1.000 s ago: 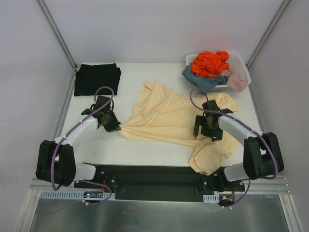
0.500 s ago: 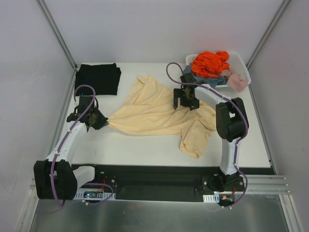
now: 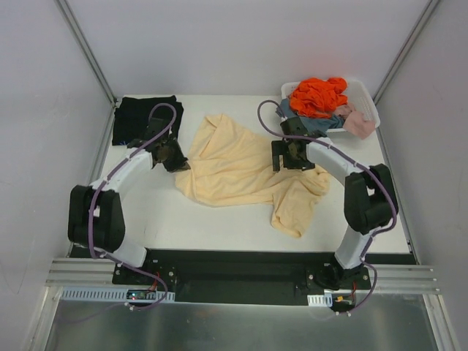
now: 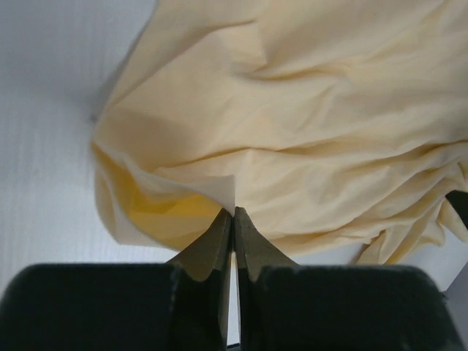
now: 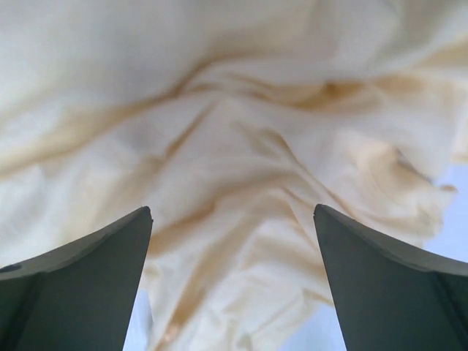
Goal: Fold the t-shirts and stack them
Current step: Flatten out the tshirt
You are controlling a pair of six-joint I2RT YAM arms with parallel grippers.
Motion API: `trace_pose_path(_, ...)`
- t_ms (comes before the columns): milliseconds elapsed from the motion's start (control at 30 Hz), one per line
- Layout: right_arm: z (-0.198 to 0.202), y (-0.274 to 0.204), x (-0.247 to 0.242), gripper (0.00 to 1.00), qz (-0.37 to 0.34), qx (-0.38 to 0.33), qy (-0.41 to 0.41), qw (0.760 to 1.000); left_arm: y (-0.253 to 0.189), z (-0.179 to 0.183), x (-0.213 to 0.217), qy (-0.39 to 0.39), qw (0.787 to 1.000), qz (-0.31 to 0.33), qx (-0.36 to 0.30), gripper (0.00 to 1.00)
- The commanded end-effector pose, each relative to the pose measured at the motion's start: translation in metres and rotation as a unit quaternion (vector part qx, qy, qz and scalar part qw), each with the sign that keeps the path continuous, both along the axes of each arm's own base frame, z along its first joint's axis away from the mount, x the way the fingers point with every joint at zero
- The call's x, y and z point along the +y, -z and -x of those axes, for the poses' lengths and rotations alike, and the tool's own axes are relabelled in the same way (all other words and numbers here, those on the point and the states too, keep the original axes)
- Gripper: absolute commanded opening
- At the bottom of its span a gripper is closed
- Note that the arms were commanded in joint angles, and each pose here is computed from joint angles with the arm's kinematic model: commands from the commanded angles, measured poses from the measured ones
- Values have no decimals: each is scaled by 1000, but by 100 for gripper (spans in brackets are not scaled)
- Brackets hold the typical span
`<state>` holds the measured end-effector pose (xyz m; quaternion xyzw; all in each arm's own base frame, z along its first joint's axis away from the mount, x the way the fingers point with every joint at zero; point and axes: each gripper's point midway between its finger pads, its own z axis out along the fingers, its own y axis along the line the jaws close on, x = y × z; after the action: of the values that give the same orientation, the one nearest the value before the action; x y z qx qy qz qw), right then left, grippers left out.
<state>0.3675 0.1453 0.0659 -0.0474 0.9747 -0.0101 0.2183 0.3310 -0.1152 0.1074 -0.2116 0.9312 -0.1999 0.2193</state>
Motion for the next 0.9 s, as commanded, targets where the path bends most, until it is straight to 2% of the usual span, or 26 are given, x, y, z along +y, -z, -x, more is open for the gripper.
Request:
trace_pose_path(0, 34, -36, -25, 97, 17, -27, 1, 1000, -10, -37, -25, 42, 999, 15, -22, 0)
trace_pose_path(67, 52, -47, -29, 97, 0, -37, 0, 999, -3, -46, -30, 46, 999, 17, -12, 0)
trace_pose_path(200, 95, -39, -33, 97, -30, -3, 8, 1000, 8, -50, -32, 53, 998, 16, 0, 0)
trace_pose_path(300, 113, -40, -36, 97, -31, 5, 14, 999, 16, -46, -28, 51, 999, 6, 7, 13)
trace_pose_path(333, 119, -39, -38, 97, -31, 6, 15, 999, 16, -44, -27, 52, 999, 2, 7, 22)
trace_pose_path(467, 136, -35, -41, 97, -33, 15, 27, 999, 26, -36, -15, 55, 998, -29, 9, 49)
trace_pose_path(533, 140, -34, -42, 97, -34, 15, 29, 999, 23, -34, -5, 40, 998, -54, 0, 58)
trace_pose_path(567, 139, -35, -42, 97, -35, 13, 30, 999, 26, -30, -1, 34, 998, -60, 4, 65)
trace_pose_path(633, 137, -39, -39, 97, -37, 9, 27, 999, 21, -26, 5, 29, 997, -73, -7, 67)
trace_pose_path(767, 138, -38, -40, 97, -25, 14, 25, 999, 24, -24, 2, 47, 997, -69, -5, 63)
trace_pose_path(867, 145, -37, -41, 97, -21, 22, 31, 999, 29, -25, -6, 61, 997, -52, 6, 46)
